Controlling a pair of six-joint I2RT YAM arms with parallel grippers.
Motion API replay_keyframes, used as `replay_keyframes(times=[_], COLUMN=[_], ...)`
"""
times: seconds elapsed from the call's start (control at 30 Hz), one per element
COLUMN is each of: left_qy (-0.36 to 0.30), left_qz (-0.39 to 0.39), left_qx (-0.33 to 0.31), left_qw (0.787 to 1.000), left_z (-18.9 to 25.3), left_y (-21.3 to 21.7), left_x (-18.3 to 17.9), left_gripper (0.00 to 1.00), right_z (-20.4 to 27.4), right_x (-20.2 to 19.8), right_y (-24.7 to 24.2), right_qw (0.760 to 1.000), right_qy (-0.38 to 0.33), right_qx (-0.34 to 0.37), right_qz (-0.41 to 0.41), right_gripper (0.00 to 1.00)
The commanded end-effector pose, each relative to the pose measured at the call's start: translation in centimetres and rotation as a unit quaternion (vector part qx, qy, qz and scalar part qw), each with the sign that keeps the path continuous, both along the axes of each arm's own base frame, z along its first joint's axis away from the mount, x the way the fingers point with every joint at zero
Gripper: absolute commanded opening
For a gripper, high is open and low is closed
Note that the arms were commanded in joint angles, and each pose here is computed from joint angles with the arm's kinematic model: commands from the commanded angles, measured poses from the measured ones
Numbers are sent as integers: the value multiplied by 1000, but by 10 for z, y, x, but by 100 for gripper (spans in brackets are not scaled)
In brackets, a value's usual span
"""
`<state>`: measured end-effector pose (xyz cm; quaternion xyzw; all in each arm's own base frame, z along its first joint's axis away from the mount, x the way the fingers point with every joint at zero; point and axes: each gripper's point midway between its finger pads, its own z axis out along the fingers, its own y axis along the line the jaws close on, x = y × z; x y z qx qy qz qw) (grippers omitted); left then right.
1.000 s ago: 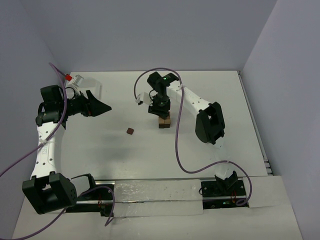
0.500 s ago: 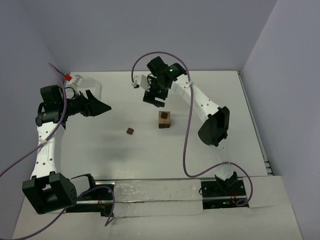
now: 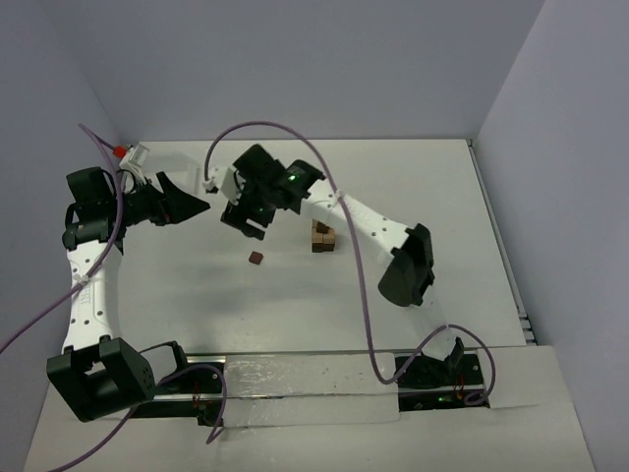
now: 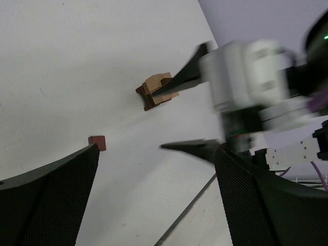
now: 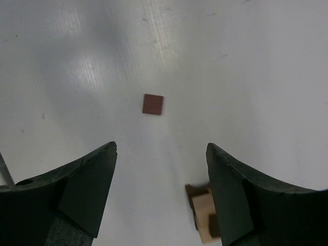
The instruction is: Build the wood block tower
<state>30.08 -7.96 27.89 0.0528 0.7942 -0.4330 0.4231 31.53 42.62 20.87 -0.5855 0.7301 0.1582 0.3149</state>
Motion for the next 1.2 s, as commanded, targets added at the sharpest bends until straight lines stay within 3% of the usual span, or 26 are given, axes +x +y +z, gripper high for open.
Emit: replay_keyframes(times=[0.0,0.53,1.0,1.17], left_qy=[-61,-57,-56,-54], left_qz=[-11,-23,-25,-24], left_qx=[13,13,13,14], left_qw=[998,998,998,998], left_z=[34,22,19,17], left_y=[2,3,4,4], left_x=[-1,-2,-1,-1], left_gripper=[99,99,99,99], right_z=[-60,-132,-166,-174], right_x=[2,19,12,9], right_y=[27,43,37,35], right_qw=[998,998,995,994], right_qy=[52,54,70,65], right_qx=[-8,-34,-69,-82], right_qz=[-27,-24,-13,-4], right_gripper=[77,78,61,48])
